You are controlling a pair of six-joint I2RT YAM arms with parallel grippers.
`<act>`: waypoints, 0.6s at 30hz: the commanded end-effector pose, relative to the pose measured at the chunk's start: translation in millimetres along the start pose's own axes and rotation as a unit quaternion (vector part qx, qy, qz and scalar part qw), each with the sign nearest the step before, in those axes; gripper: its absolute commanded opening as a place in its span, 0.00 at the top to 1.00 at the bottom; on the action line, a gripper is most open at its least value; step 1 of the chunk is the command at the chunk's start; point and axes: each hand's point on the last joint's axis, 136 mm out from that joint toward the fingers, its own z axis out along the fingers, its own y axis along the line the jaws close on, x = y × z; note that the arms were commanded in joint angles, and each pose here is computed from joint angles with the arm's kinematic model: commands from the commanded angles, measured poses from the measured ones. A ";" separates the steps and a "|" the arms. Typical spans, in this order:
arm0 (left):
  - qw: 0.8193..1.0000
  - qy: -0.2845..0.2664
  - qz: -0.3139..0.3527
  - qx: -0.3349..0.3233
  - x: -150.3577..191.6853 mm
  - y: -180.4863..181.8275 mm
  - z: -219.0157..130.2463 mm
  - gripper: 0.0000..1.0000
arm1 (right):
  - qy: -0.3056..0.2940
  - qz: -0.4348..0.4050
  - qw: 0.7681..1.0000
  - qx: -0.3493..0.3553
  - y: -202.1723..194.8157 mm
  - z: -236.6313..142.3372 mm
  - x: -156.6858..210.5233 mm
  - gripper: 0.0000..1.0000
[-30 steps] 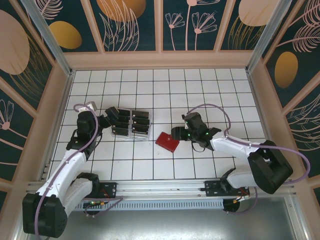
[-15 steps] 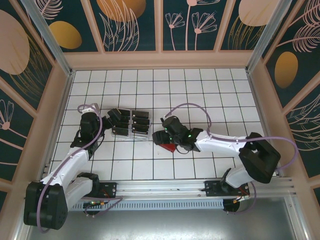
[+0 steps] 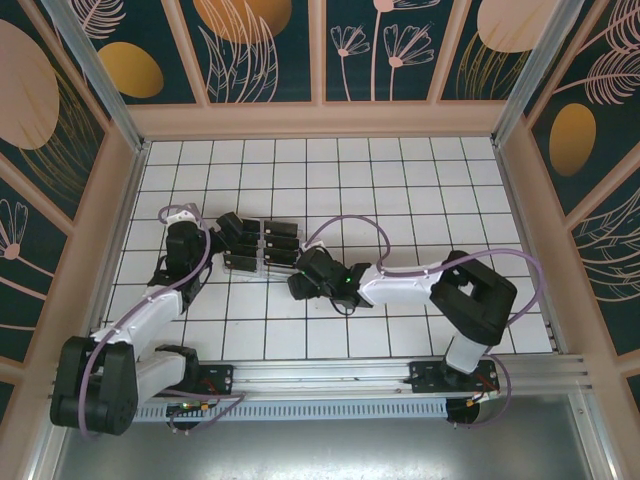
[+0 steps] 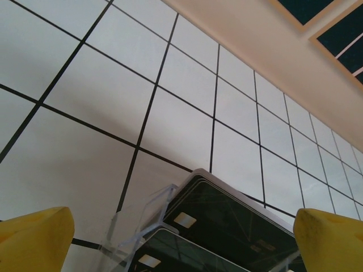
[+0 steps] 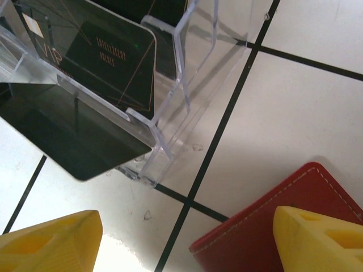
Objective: Put the credit cards into the card holder
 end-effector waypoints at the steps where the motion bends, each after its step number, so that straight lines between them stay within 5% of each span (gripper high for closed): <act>1: 1.000 -0.027 -0.005 0.010 -12.5 -7.0 6.0 0.01 | -0.037 -0.001 0.999 0.004 7.8 3.5 -20.4 0.20; 18: 0.998 -0.002 -0.002 0.065 0.1 -21.6 36.2 0.01 | -0.046 0.000 0.998 0.030 -6.6 25.4 -23.4 0.20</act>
